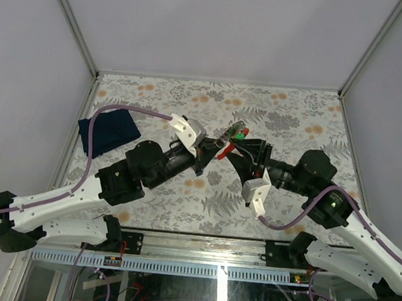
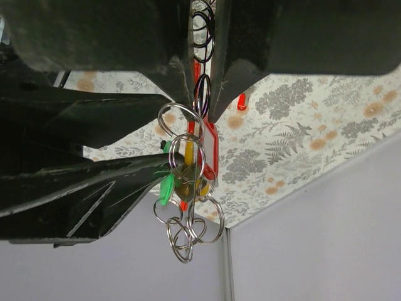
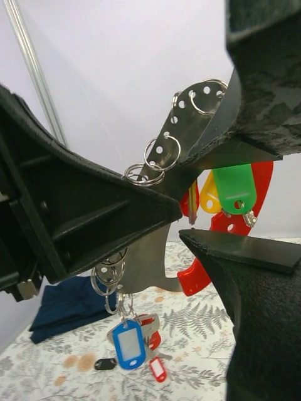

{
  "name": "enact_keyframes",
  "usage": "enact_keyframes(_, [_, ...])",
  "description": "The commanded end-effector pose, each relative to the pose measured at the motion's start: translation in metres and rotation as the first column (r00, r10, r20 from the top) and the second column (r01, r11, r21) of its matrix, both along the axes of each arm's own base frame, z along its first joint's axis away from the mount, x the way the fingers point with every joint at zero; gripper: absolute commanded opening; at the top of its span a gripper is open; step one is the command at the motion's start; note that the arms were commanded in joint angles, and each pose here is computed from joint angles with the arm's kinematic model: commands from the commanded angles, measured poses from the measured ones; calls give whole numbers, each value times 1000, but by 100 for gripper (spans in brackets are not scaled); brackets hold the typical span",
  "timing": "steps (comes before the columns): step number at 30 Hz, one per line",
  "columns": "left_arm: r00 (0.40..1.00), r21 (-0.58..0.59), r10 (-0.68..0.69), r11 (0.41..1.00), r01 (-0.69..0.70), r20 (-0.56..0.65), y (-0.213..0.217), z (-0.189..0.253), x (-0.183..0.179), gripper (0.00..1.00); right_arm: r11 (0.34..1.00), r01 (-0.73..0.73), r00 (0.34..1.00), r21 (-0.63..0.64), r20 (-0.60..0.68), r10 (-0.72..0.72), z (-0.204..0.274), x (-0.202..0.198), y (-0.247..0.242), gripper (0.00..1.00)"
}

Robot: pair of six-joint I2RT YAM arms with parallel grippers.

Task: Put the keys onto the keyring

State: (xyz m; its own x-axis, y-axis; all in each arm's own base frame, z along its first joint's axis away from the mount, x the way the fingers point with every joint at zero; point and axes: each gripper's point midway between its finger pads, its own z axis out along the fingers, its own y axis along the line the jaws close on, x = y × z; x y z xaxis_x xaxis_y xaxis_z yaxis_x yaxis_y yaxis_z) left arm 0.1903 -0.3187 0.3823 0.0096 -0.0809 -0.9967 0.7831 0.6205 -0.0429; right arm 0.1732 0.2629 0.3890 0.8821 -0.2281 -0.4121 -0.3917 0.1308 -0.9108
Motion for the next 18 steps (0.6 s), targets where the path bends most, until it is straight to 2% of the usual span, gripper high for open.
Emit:
enact_keyframes(1, [998,-55,16,998,-20,-66,0,12,-1,0,999,48,990,3,136,-48,26,5,-4,49])
enact_keyframes(10, [995,-22,31,999,-34,-94,-3,3,3,0,997,80,981,4,176,-79,30,10,-6,44])
enact_keyframes(18, [995,-17,28,999,-30,-96,-4,2,2,0,991,121,977,-59,182,-108,20,17,-10,44])
